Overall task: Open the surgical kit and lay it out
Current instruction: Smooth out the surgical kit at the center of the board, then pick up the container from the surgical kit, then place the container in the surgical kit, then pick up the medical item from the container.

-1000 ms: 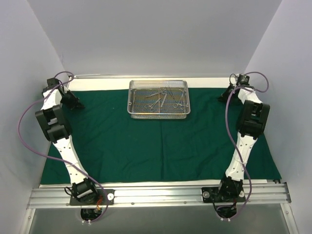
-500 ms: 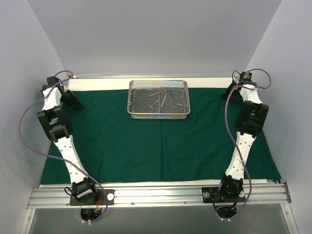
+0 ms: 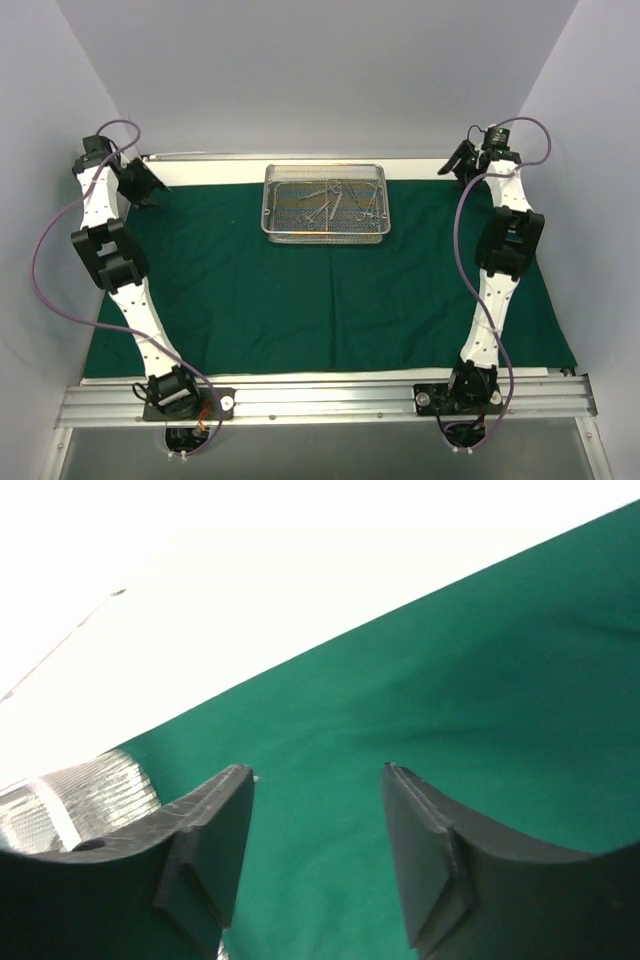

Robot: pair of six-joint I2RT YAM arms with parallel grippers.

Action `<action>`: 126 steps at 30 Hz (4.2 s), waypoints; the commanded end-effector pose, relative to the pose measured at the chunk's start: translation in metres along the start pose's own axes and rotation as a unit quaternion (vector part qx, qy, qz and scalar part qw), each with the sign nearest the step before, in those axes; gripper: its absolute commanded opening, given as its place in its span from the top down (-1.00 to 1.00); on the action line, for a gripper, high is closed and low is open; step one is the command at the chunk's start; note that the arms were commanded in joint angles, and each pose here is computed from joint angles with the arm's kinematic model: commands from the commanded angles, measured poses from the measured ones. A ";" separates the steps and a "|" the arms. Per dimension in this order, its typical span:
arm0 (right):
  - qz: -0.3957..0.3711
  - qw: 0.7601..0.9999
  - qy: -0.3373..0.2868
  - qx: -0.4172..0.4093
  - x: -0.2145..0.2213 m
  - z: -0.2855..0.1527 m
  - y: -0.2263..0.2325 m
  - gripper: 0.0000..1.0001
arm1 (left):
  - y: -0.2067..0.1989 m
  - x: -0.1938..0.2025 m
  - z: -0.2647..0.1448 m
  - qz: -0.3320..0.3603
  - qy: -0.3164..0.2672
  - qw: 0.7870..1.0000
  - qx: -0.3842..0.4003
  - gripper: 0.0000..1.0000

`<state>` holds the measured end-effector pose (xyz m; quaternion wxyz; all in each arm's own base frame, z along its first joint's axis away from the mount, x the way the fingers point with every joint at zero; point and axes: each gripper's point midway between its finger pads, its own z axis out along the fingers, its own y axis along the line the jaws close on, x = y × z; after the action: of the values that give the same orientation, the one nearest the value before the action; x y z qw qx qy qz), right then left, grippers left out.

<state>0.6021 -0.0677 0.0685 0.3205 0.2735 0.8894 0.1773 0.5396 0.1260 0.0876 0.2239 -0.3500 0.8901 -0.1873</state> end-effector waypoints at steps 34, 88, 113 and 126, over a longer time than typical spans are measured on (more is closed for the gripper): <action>-0.150 0.975 0.135 -0.096 0.143 -0.011 0.142 -0.31 | -0.221 0.196 0.043 0.225 0.095 0.962 0.123 -0.33; -0.286 0.886 0.207 -0.301 0.408 -0.111 0.402 1.00 | 0.036 0.032 -0.097 0.129 -0.053 0.978 -0.153 0.95; -0.247 0.892 0.216 -0.312 0.395 -0.102 0.401 -0.19 | 0.089 0.024 -0.113 0.071 -0.043 0.967 -0.242 -0.57; -0.227 0.939 0.172 -0.195 0.300 -0.117 0.309 -1.00 | -0.024 0.035 -0.158 0.180 -0.116 0.950 -0.229 -0.83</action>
<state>0.4411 0.3887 0.1205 0.2184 -0.0800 0.9206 0.3137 0.4521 0.1521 0.1743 0.2261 -0.2818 0.9268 0.1031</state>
